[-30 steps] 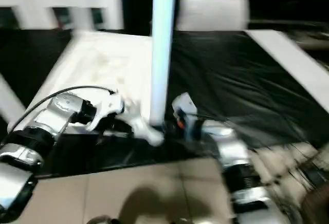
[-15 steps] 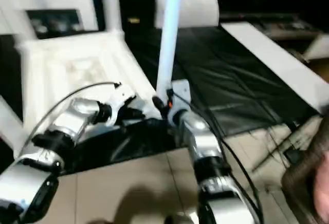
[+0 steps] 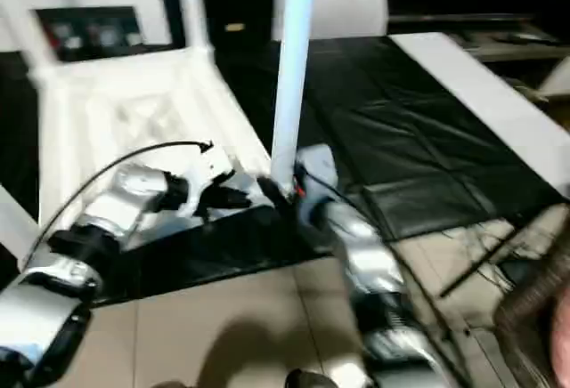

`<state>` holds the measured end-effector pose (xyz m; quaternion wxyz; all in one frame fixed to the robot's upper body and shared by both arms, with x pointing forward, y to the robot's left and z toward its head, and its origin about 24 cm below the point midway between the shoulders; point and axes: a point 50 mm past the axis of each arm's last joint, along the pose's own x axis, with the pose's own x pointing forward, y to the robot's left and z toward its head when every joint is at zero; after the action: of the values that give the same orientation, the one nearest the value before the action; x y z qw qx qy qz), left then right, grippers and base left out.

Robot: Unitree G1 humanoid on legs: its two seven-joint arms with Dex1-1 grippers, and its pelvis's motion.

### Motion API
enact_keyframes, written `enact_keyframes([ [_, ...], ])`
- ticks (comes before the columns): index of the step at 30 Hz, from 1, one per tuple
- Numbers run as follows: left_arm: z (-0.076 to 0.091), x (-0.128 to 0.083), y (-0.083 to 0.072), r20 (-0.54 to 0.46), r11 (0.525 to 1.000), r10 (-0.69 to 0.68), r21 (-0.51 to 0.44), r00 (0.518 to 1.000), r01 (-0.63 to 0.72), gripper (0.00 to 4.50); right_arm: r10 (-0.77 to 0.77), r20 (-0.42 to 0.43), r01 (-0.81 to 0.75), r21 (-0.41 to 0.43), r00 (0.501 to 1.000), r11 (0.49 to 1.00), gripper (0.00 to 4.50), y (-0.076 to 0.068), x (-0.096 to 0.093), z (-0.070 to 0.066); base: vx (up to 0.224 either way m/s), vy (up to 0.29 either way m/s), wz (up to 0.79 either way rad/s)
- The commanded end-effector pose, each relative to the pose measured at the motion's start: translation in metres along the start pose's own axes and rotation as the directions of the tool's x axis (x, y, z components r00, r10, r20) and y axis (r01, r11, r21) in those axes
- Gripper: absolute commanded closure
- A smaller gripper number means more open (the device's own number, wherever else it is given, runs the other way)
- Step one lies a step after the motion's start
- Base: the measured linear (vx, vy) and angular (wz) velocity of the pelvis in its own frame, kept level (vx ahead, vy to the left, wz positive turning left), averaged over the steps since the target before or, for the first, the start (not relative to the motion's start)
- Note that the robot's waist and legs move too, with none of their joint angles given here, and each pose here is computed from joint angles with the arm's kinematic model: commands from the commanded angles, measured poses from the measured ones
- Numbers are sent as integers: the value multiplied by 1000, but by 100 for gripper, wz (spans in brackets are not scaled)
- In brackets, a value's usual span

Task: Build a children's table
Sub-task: Rotate leg to tighten

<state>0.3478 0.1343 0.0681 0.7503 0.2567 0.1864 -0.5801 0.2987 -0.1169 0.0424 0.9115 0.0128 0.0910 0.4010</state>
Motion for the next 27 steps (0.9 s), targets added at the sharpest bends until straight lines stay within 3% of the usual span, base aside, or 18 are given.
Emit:
enact_keyframes([
  [1,7,-1,3,-54,994,-34,99,998,39,450,87,11,-86,-24,996,996,19,8,-2,5,55,-32,7],
  [6,9,-14,10,-75,982,-37,181,996,50,450,103,10,-103,-26,995,994,5,7,-30,3,11,-6,1],
  [10,9,-19,18,-98,977,29,212,995,-8,450,96,20,-96,-11,995,995,5,11,-37,5,0,0,0],
  [13,11,-23,23,-36,975,101,204,994,-92,450,69,61,-70,24,996,997,5,15,-45,9,0,0,0],
  [14,11,-24,23,-31,975,102,201,994,-93,422,67,62,-69,23,996,997,1,15,-46,9,0,0,0],
  [16,15,-28,23,105,988,96,111,990,-108,395,5,86,-6,9,996,1000,0,17,-52,11,0,0,0],
  [19,18,-35,23,285,985,172,-34,943,-169,391,-98,88,98,3,991,995,0,18,-57,13,0,0,0],
  [20,17,-37,23,328,976,217,-92,919,-198,361,-142,74,141,16,987,990,0,18,-58,12,0,0,0],
  [22,11,-42,19,384,946,317,-193,867,-260,355,-178,71,177,24,981,984,0,20,-61,13,0,0,0],
  [23,11,-42,19,384,946,317,-193,867,-260,355,-178,71,177,24,981,984,0,20,-61,13,0,0,0],
  [25,3,-46,11,410,909,408,-269,816,-319,335,-191,89,191,12,977,981,0,24,-62,14,0,0,0],
  [26,-3,-50,-5,426,807,580,-421,695,-415,335,-231,106,229,34,967,973,0,28,-60,12,0,0,0],
  [27,-4,-50,-5,426,800,588,-428,688,-419,311,-233,107,231,35,967,972,0,28,-60,12,-7,-20,21],
])
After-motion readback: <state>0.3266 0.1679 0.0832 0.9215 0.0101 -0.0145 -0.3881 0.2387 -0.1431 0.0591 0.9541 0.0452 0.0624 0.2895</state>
